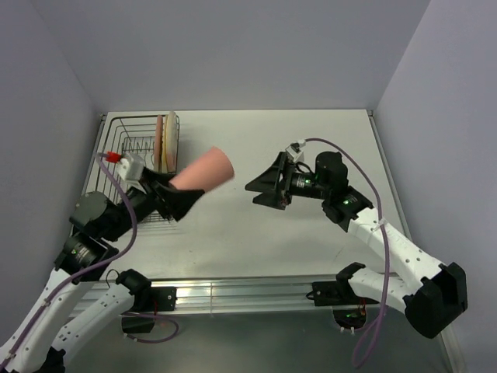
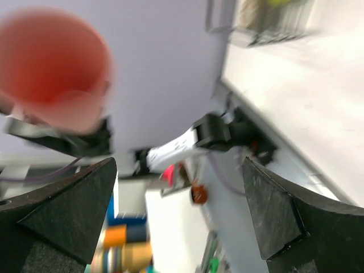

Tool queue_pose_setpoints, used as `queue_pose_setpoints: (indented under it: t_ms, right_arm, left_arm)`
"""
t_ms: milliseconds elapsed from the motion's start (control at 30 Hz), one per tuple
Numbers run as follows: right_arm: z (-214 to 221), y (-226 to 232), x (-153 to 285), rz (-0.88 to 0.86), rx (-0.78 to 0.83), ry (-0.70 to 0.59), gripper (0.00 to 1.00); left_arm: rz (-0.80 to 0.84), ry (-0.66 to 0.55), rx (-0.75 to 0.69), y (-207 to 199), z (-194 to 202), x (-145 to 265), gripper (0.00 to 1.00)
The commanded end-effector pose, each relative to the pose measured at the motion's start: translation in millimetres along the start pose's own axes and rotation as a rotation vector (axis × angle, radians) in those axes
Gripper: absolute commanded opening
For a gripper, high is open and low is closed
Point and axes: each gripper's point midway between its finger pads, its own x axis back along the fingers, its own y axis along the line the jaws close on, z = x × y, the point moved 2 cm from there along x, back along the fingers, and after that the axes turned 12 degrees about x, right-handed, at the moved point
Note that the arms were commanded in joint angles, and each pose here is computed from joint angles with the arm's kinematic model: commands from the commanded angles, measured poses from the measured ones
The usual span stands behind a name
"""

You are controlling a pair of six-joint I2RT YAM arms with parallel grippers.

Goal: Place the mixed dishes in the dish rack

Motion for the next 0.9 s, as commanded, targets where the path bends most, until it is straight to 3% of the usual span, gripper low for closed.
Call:
queue_pose_setpoints:
  t_ms: [0,33,67,167,300,467,500,567,700,867]
  right_arm:
    - [-5.6,-22.9,20.9,0.125,0.039,-0.062,0.99]
    - [-5.3,-28.7,24.1,0.147,0.037,-0.072,0.99]
    - [-3.6,-36.9,27.5,0.184,0.041,-0.069,0.99]
    - [-0.9,-46.6,32.4,0.252,0.067,-0.061,0.98]
    - [-0.1,-52.1,38.0,0.308,0.101,-0.056,0.97]
    - [1.8,-56.4,41.7,0.337,0.121,-0.053,0.97]
    - [2.9,-57.2,42.3,0.339,0.124,-0.05,0.97]
    - [3.9,-59.5,43.7,0.349,0.133,-0.047,0.97]
    - [8.8,-65.8,47.6,0.37,0.148,-0.036,0.96]
    - [10.8,-70.6,48.8,0.38,0.159,-0.035,0.96]
  left_arm:
    - [-0.404,-0.322,-0.041,38.5,-76.2,23.0,0.0]
    - [-0.504,-0.338,-0.038,51.1,-79.9,30.0,0.0]
    - [-0.62,-0.433,-0.05,57.5,-103.8,44.6,0.0]
    - [-0.941,-0.486,-0.062,91.6,-117.5,67.2,0.0]
    - [-1.155,-0.588,-0.08,100.7,-141.8,92.9,0.0]
    - [-1.289,-0.525,-0.056,140.4,-145.0,105.6,0.0]
    - [-1.226,-0.449,-0.026,150.9,-137.0,94.0,0.0]
    - [-1.293,-0.435,0.029,184.7,-130.5,115.3,0.0]
    - [-1.279,-0.328,0.136,225.7,-108.1,127.0,0.0]
    - [-1.287,-0.257,0.238,251.3,-81.8,130.2,0.0]
